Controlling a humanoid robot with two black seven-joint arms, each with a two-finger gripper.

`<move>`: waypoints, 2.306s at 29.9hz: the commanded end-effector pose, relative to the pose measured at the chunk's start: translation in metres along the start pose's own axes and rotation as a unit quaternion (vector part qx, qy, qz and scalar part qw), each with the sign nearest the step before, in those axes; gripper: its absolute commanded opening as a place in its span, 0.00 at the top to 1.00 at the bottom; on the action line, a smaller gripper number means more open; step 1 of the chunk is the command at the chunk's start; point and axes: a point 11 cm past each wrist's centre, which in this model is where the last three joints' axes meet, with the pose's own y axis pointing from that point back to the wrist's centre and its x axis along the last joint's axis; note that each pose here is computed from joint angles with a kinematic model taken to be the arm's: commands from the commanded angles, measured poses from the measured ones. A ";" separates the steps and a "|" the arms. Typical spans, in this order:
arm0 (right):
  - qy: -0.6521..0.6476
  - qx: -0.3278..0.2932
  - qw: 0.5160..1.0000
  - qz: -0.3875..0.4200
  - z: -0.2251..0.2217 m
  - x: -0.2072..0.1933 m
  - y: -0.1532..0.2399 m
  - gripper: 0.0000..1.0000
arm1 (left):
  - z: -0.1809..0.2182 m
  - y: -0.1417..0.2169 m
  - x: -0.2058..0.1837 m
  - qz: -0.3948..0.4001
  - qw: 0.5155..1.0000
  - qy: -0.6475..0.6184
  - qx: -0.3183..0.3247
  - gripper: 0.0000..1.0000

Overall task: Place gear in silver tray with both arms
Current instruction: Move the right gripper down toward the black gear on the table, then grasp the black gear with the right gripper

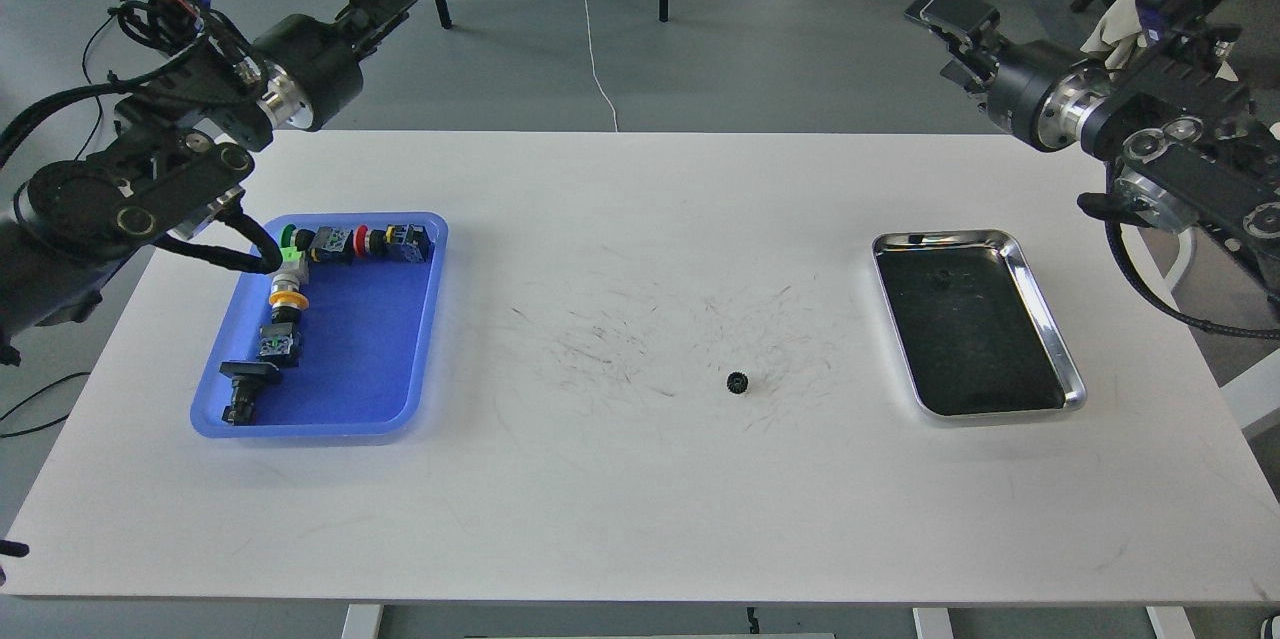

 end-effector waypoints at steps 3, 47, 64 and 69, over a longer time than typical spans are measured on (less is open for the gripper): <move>0.106 0.005 0.993 -0.059 -0.038 -0.017 -0.006 0.10 | -0.035 0.025 0.027 0.034 0.996 0.068 0.043 0.02; 0.544 0.088 0.691 -0.468 -0.046 -0.229 0.001 0.25 | -0.131 0.151 0.097 0.173 0.924 0.335 0.069 0.02; 0.549 0.045 0.682 -0.481 -0.004 -0.222 0.000 0.34 | -0.133 0.153 0.095 0.173 0.923 0.336 0.072 0.02; 0.552 0.052 0.677 -0.485 -0.007 -0.238 -0.004 0.34 | -0.133 0.153 0.095 0.174 0.923 0.336 0.072 0.02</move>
